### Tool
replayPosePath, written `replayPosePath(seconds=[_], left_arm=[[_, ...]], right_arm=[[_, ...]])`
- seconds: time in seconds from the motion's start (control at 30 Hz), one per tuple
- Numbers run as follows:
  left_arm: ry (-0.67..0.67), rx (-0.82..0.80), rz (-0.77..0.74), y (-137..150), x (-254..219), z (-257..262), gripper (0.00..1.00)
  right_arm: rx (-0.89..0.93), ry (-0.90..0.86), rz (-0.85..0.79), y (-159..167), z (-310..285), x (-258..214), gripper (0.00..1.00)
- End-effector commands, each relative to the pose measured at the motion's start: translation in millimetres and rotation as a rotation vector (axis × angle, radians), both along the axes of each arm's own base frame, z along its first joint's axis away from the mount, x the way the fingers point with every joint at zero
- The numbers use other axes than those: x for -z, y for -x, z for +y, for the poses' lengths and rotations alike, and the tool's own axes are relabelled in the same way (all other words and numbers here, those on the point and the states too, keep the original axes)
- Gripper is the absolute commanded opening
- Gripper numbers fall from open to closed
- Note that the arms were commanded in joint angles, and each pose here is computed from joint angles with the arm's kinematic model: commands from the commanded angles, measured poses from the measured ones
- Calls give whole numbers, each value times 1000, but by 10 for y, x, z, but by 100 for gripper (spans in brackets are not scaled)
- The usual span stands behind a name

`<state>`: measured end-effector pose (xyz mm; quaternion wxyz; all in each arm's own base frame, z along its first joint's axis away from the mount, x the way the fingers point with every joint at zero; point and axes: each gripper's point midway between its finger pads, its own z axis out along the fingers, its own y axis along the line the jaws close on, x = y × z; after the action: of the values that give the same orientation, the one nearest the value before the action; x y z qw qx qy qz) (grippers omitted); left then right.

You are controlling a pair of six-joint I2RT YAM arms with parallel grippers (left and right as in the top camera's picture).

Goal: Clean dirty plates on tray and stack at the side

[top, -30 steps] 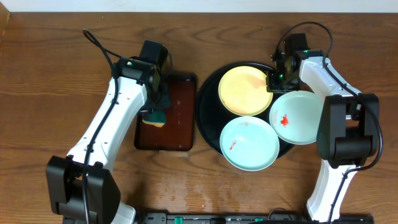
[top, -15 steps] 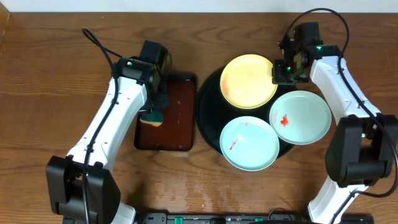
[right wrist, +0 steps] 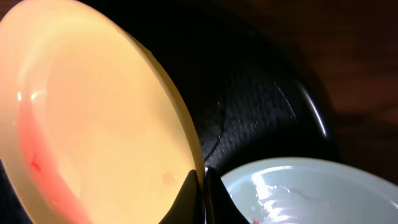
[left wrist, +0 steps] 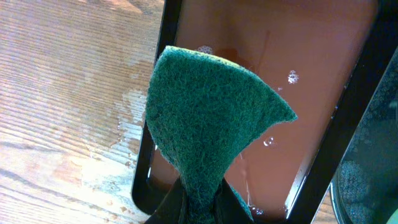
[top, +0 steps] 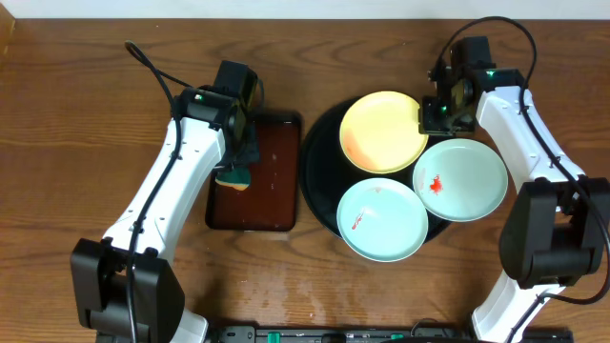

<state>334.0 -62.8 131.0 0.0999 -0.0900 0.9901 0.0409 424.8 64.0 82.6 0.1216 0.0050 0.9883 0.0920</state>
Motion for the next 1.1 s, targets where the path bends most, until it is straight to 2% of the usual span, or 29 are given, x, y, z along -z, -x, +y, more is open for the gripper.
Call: replayPosePath(seconds=[0.0,0.3,0.57,0.83,1.07], left_arm=[[-27,5,-12,-10,-20,56,8],[-2,-21,-50,-115,-36,78,9],[176,4,-48,-175,-50,-16,8],[459,27,-100,-222,-314,-65,8],[467,6,-160,-189,-516,81,8]], right_arm=[[20,-4,-21,9,33,-171,1],[-25,-13,-31,26,326,-474,1],[-101,-39,-80,37,846,-687,1],[-177,10,-169,65,1361,-736,1],[-212,128,-303,54,1694,-832,1]])
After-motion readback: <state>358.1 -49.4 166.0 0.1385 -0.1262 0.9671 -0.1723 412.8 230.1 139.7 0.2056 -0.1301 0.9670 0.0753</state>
